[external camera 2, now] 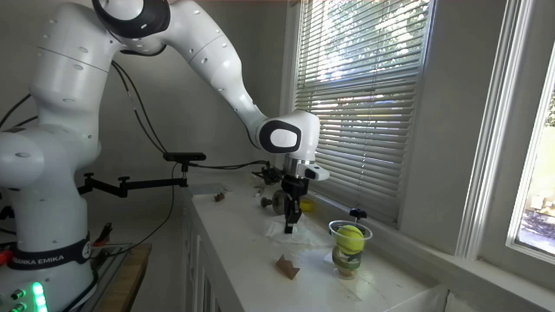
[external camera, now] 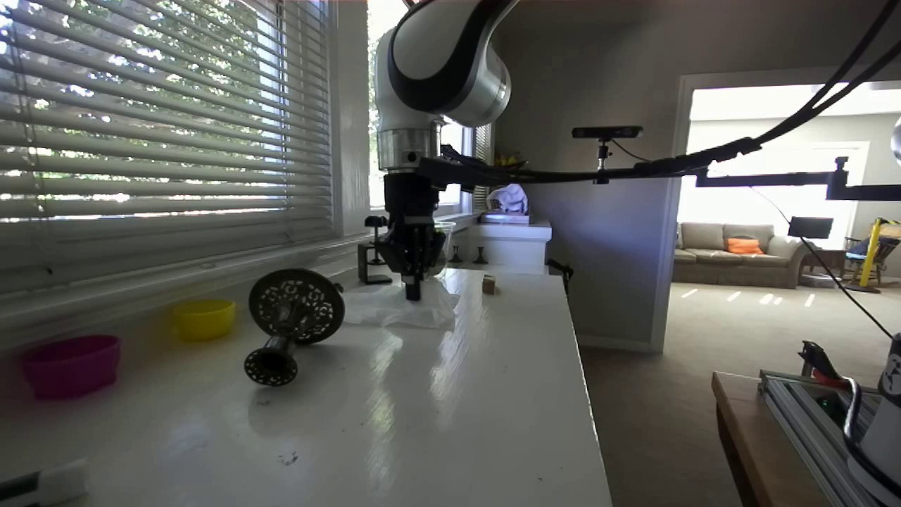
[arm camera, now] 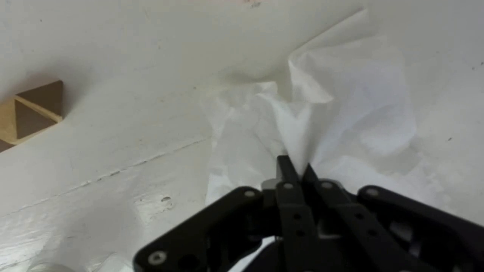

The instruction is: Use the towel to wipe the counter

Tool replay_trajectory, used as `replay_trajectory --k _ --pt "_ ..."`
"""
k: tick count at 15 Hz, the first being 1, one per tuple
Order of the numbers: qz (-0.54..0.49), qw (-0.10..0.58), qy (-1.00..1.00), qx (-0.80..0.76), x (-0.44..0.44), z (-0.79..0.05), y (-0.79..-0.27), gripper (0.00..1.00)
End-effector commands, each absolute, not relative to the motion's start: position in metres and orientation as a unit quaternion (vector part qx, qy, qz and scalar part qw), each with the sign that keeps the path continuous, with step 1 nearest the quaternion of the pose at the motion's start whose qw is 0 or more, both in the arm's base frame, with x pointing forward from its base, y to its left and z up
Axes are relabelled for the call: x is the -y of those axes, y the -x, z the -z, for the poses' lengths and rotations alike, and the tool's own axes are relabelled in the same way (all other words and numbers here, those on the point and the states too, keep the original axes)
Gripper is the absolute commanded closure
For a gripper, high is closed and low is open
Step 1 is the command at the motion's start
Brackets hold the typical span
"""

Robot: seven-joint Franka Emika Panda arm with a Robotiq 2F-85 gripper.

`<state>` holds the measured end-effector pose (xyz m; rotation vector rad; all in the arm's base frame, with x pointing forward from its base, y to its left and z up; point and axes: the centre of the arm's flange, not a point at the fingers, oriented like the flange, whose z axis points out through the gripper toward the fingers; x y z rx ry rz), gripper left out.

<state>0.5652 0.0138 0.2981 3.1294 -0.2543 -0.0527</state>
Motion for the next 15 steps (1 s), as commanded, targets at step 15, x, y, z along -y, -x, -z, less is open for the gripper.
replay_trajectory --k 15 --pt "-0.009 0.046 -0.999 0.006 -0.055 -0.293 -0.545 1.00"
